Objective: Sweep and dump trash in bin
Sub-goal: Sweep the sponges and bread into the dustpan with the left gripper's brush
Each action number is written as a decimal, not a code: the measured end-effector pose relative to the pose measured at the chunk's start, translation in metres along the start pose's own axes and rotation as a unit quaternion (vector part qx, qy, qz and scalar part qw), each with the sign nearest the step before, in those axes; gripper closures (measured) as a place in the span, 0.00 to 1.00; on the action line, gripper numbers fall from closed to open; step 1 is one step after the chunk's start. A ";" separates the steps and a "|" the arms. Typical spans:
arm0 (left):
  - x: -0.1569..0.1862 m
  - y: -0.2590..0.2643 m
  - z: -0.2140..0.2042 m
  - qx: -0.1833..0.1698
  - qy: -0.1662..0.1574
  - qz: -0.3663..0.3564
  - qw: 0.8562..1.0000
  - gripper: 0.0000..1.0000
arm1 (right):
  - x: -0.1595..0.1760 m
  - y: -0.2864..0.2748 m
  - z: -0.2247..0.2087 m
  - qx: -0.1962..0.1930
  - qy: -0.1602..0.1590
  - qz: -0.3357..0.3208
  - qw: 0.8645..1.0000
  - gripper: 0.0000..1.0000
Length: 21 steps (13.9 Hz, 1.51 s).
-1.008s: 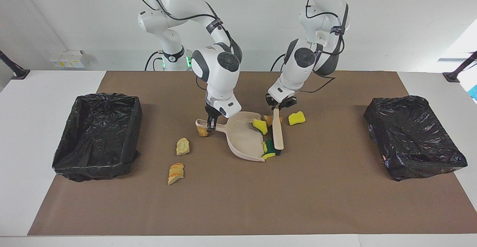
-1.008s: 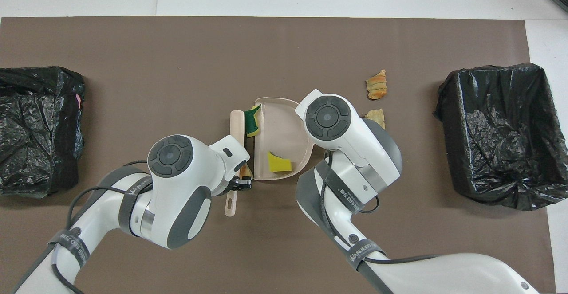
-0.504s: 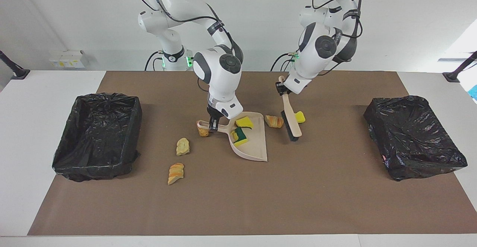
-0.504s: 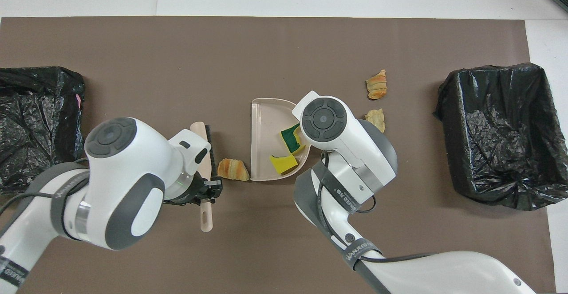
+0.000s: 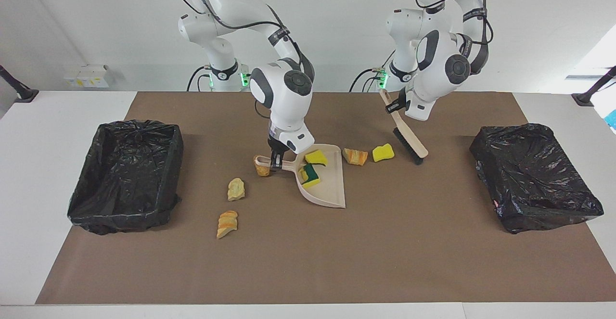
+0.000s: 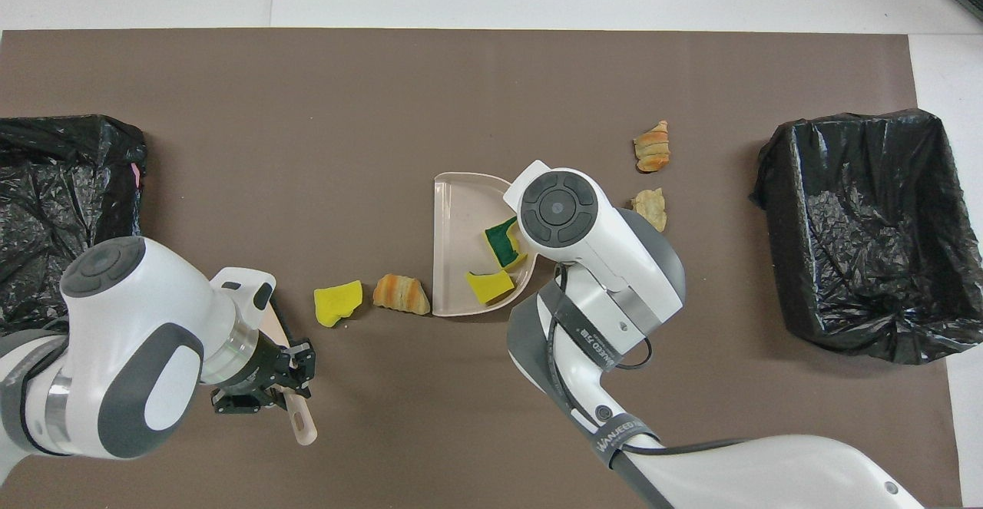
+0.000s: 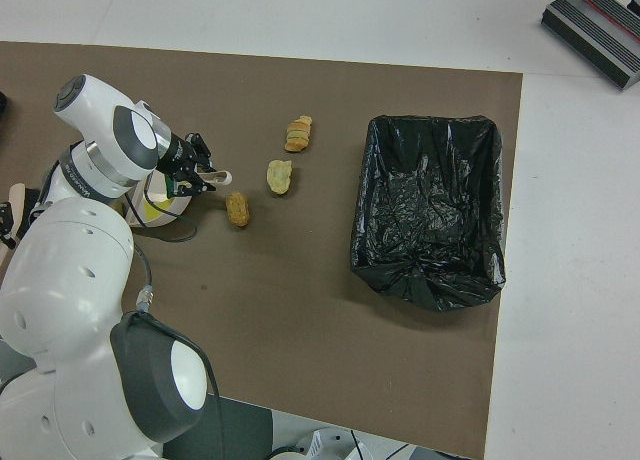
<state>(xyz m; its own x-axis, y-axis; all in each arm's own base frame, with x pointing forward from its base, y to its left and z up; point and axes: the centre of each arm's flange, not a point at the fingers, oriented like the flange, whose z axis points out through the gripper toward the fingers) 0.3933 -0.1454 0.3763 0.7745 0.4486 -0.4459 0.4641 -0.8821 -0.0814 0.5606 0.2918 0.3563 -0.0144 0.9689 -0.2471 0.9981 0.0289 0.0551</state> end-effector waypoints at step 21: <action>-0.061 0.127 -0.001 -0.057 0.096 0.208 0.972 0.73 | 0.021 -0.006 0.009 -0.015 0.011 -0.026 1.000 0.69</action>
<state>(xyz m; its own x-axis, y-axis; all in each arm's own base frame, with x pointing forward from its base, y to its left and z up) 0.4055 -0.2851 0.3945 0.9660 0.0844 -0.2442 0.1292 -0.9762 0.1739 0.5548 0.3094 0.3420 -0.0672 0.9709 -0.2298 0.9938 0.0857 0.0712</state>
